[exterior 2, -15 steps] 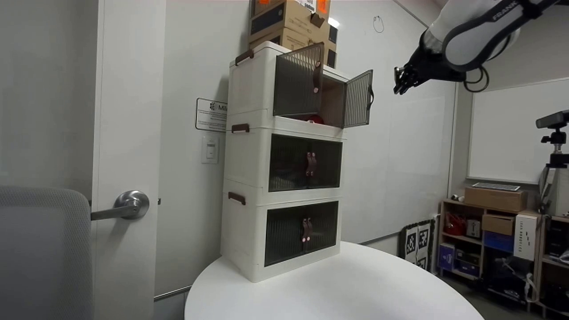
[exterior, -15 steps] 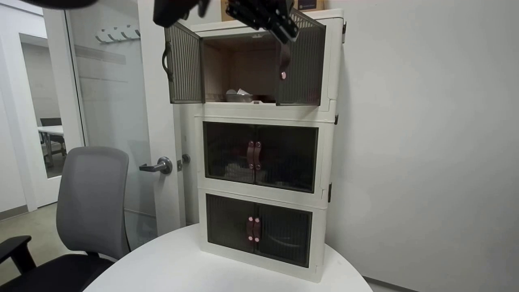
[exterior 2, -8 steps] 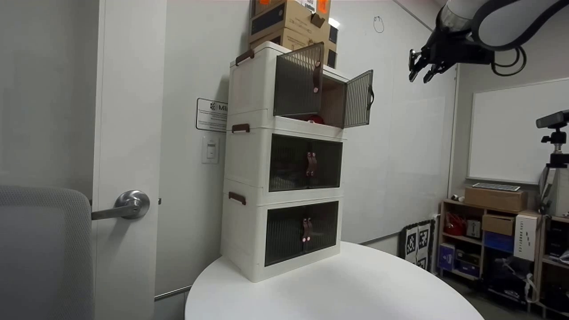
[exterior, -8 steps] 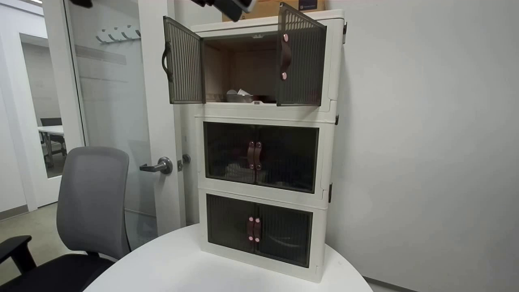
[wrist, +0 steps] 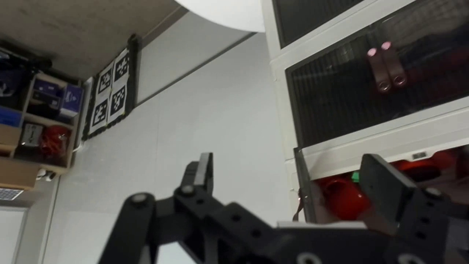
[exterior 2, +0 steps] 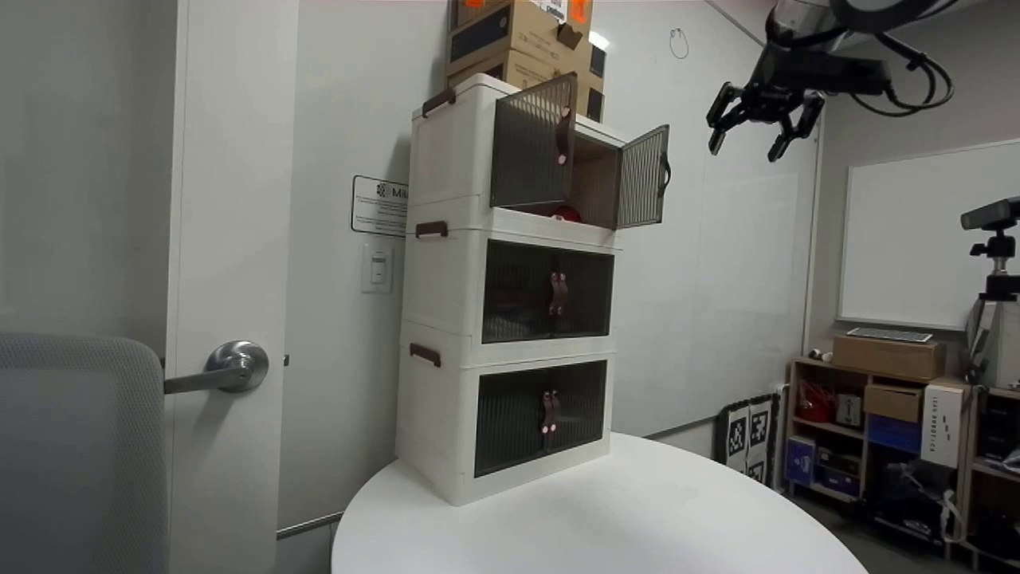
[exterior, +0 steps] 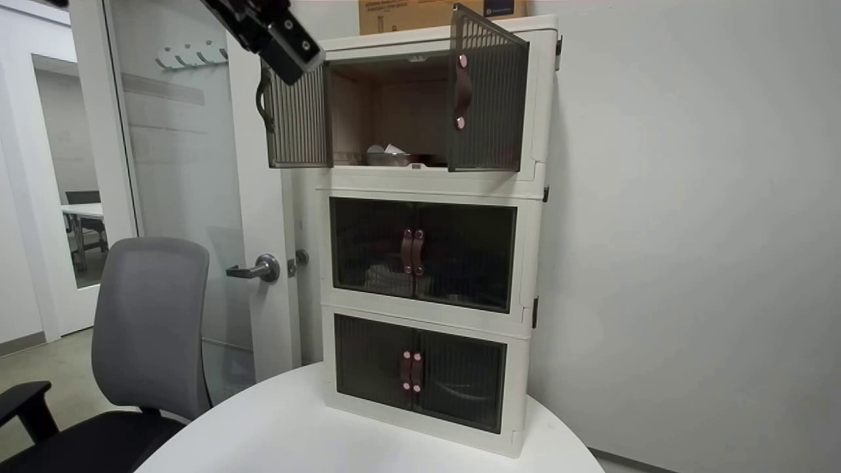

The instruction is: Open the left and right door of the first cabinet

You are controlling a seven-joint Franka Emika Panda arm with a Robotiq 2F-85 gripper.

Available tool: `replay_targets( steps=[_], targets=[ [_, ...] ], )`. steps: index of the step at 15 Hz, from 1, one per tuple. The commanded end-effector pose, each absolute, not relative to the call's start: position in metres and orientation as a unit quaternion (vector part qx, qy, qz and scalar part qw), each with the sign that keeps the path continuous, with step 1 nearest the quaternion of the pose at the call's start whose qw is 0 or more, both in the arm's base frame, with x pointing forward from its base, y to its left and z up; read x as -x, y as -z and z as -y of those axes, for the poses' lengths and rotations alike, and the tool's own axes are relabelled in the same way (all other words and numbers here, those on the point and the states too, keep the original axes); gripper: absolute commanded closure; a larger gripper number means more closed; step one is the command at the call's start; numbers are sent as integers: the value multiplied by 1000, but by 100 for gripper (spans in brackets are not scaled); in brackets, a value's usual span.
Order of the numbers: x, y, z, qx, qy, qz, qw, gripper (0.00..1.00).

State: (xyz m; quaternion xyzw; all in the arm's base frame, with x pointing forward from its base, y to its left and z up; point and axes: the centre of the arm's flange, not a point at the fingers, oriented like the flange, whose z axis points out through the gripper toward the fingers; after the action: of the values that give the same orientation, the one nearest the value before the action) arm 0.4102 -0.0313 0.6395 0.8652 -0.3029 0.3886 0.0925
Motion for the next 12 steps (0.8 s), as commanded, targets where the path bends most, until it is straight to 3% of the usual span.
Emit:
replay_targets(
  steps=[1,8,12],
  targets=[
    [-444,-675,29,-907,-324,264,43,0],
    [-469,-704,4,-959,-252,103,76,0],
    [-458,-686,4,-952,-261,142,69,0]
  ],
)
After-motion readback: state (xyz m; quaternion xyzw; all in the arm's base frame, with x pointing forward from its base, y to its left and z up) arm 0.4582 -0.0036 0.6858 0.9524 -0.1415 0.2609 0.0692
